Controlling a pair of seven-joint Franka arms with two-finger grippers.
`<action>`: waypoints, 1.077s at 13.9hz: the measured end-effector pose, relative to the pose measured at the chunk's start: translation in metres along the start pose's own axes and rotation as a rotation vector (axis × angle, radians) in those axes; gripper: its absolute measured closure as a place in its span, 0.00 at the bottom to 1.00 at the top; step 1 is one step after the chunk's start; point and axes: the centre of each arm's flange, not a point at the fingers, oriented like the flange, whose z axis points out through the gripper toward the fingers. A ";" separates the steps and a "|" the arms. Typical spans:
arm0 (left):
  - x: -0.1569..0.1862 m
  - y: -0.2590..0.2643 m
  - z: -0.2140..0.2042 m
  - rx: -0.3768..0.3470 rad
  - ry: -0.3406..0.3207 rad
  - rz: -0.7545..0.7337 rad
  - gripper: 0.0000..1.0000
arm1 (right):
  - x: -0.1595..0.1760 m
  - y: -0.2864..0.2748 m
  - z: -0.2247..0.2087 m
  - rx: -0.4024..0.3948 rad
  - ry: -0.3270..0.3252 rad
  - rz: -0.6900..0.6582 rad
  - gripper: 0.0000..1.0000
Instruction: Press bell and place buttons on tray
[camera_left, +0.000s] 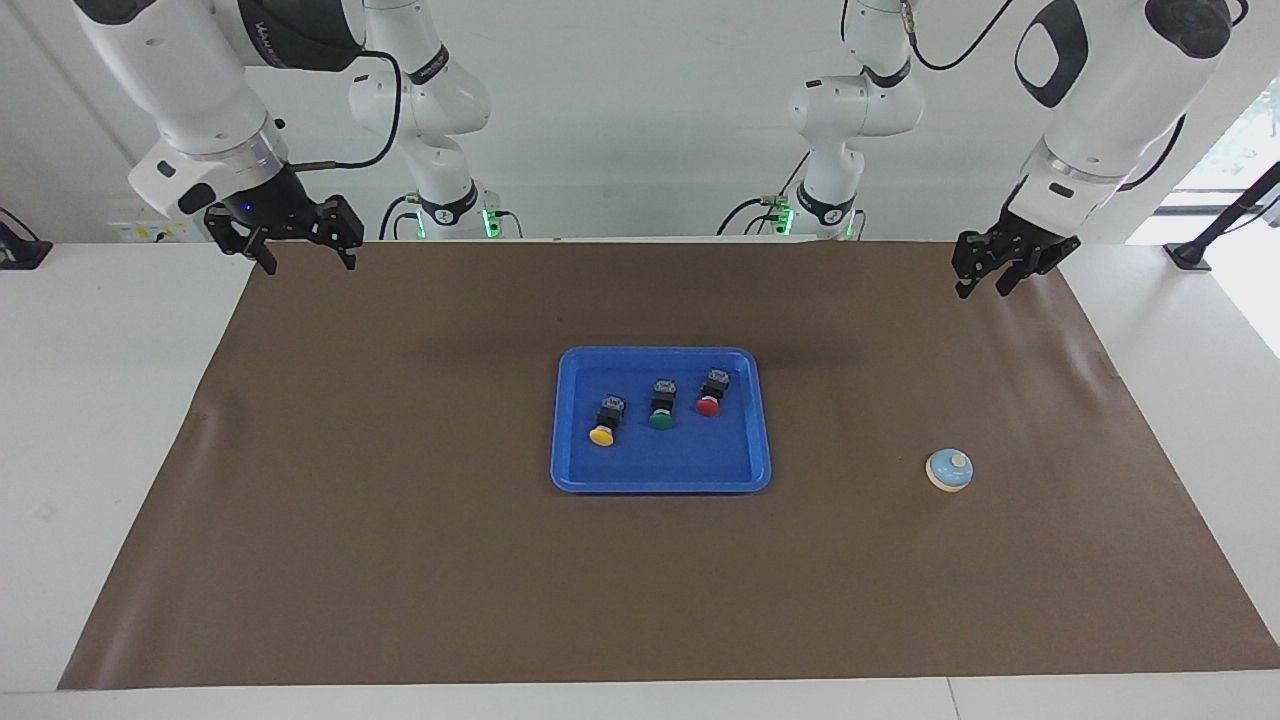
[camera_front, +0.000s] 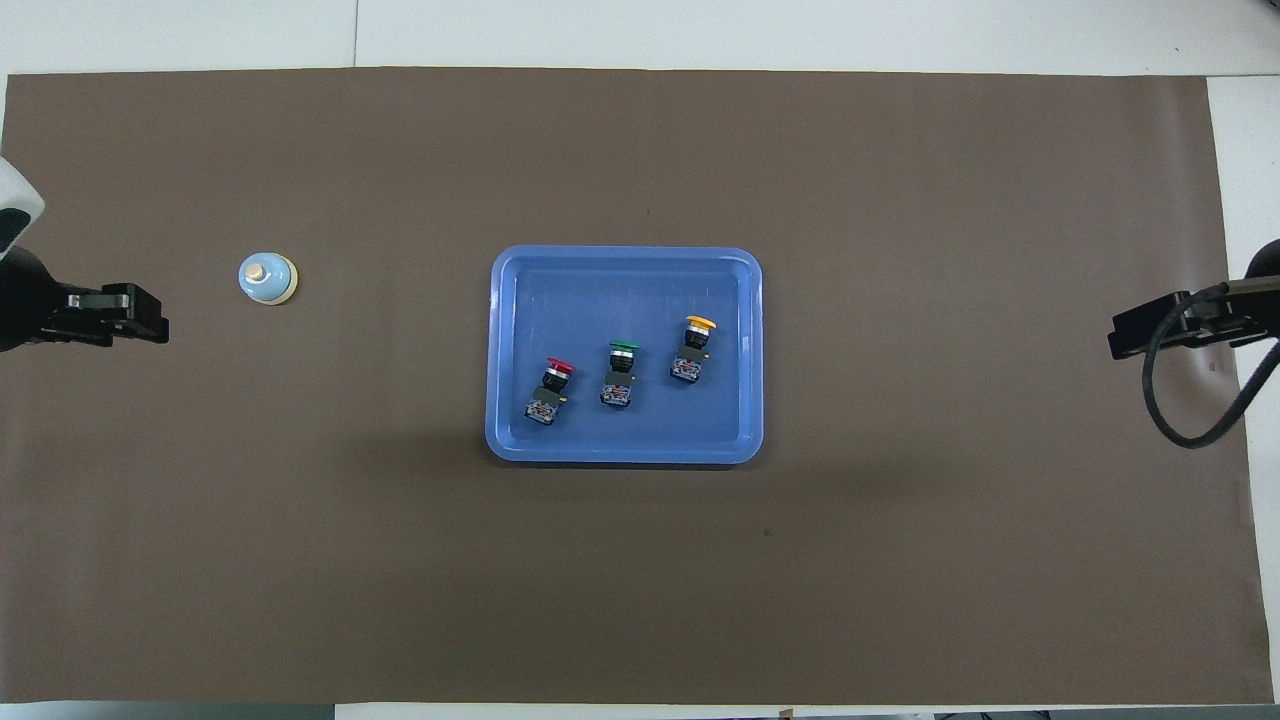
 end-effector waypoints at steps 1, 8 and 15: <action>0.008 -0.001 0.019 0.000 0.009 -0.003 0.73 | 0.000 0.000 0.000 0.000 0.000 0.000 0.00; 0.087 -0.021 0.182 0.000 0.035 -0.039 0.99 | 0.000 0.000 0.000 0.000 0.000 0.000 0.00; 0.100 -0.025 0.200 0.000 0.067 -0.045 0.99 | 0.000 0.000 0.000 0.000 0.000 0.000 0.00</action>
